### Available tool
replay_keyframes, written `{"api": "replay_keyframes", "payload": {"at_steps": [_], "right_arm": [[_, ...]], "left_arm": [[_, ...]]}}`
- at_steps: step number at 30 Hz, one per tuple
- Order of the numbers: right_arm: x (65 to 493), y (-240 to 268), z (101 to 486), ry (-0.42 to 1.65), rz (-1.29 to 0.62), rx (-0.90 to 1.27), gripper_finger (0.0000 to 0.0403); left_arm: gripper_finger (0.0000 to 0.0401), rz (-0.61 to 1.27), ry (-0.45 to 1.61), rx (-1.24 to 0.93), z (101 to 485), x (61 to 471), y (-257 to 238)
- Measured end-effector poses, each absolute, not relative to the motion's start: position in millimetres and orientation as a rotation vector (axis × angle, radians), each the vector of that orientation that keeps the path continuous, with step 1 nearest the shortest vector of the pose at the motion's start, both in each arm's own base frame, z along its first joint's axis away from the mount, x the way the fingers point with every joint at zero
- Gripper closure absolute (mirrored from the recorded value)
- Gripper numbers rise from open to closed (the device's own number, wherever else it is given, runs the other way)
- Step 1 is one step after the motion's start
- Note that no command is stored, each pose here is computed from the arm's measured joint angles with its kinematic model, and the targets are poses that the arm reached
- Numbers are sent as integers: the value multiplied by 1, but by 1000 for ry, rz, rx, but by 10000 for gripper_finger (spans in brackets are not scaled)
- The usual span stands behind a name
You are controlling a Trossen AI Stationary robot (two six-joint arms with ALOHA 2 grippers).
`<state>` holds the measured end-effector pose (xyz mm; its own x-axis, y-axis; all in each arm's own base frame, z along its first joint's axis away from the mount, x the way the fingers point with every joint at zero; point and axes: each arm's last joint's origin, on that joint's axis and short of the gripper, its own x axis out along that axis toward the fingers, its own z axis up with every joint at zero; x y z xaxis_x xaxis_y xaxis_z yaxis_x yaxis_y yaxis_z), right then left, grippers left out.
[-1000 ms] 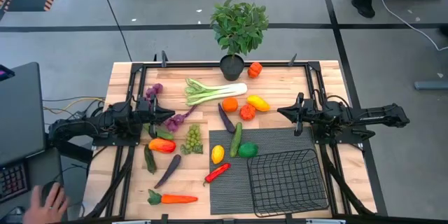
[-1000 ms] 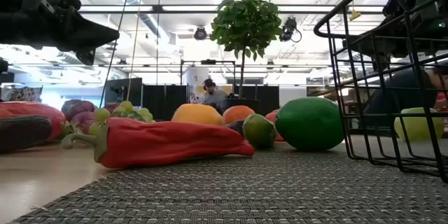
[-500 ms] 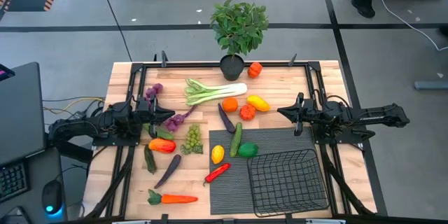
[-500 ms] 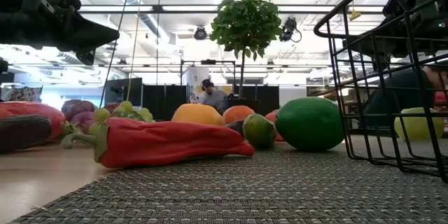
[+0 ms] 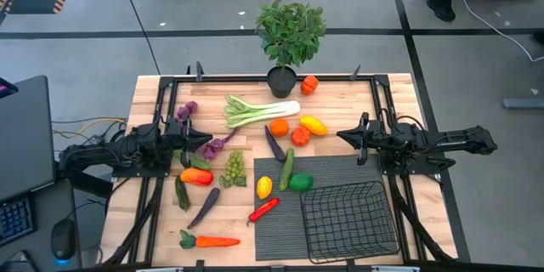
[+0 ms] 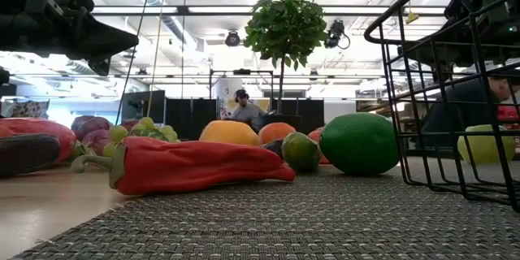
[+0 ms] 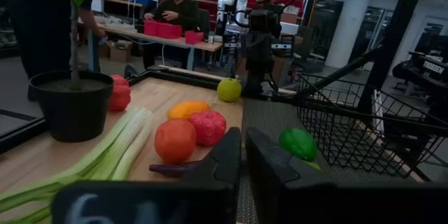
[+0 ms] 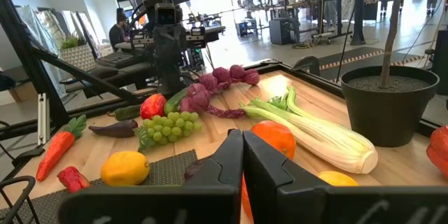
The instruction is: Build produce basket
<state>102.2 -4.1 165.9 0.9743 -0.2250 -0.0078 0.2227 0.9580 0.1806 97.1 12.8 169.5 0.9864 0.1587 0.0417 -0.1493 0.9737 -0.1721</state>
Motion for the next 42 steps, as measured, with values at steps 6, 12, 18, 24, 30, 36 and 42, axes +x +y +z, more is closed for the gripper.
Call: {"api": "replay_keyframes", "payload": {"at_steps": [6, 12, 18, 24, 30, 36, 42], "right_arm": [[102, -4, 166, -13, -227, 182, 386], [102, -4, 166, -13, -227, 182, 386], [102, -4, 167, -20, -228, 183, 386], [102, -4, 167, -20, -228, 183, 386], [102, -4, 167, -25, -227, 184, 386], [102, -4, 167, -25, -227, 182, 386], [102, -5, 167, -14, -258, 60, 386]], "left_arm": [[375, 174, -83, -171, 172, 97, 14], [368, 148, -379, -422, 200, 92, 14], [376, 64, -338, -347, 249, 92, 11], [373, 107, -163, -197, 312, 115, 14], [366, 116, -63, -243, 355, 161, 20], [372, 115, -58, -362, 383, 200, 24], [374, 112, -61, -562, 401, 232, 28]]}}
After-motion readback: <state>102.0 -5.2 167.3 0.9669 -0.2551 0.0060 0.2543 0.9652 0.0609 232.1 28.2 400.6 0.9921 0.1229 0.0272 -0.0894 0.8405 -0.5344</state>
